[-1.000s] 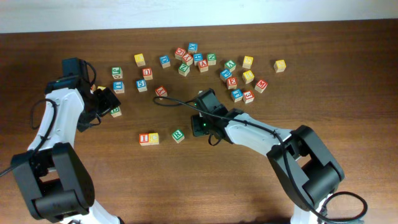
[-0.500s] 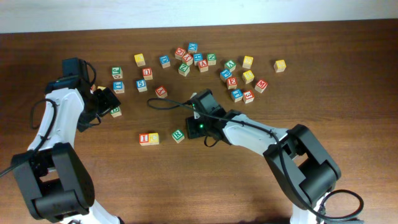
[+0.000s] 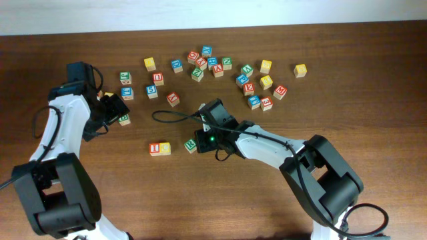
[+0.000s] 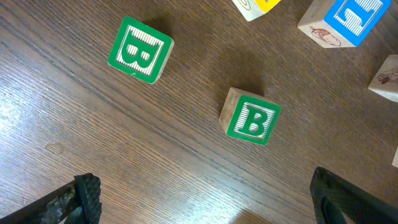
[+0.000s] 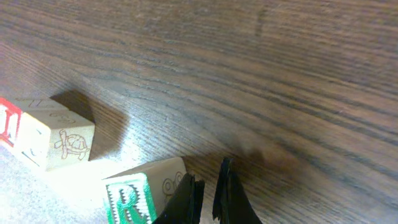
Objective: Spell out ICRA
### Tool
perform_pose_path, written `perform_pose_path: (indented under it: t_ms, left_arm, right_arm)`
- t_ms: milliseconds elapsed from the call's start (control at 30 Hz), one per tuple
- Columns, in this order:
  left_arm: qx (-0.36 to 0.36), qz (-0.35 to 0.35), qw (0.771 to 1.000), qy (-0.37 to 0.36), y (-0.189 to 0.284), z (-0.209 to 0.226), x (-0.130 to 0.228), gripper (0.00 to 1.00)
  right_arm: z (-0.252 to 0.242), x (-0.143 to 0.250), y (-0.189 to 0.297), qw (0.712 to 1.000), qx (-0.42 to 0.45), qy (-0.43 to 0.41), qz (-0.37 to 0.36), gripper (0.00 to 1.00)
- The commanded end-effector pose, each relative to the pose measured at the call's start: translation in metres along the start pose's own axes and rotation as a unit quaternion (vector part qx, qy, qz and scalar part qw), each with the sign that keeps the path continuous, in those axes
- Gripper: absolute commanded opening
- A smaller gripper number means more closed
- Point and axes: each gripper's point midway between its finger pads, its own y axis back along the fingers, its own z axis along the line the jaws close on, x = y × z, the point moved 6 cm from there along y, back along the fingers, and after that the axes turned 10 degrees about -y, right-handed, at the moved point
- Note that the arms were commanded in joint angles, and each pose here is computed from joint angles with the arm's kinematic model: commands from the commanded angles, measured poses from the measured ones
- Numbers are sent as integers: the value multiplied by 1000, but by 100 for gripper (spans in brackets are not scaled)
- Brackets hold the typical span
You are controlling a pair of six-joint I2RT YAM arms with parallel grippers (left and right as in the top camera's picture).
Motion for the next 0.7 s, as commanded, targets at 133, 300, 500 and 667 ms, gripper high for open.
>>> perform_pose_path:
  t_ms: [133,300,500,667]
  left_arm:
    - [4,-1,1000,-3,1,-2,-2,99]
    - [4,-1,1000,-3,1,-2,-2,99]
    - [4,-1,1000,-3,1,-2,-2,99]
    - [4,-1,1000,-3,1,-2,-2,99]
  right_arm:
    - [1,20,-10,999,6,0,32,4]
    - [-2,23,-10,999,13,-22,40,4]
    - [-7,31,-9,995,31,-76,60,4]
    - [-9,34,-8,994,37,-79,67,4]
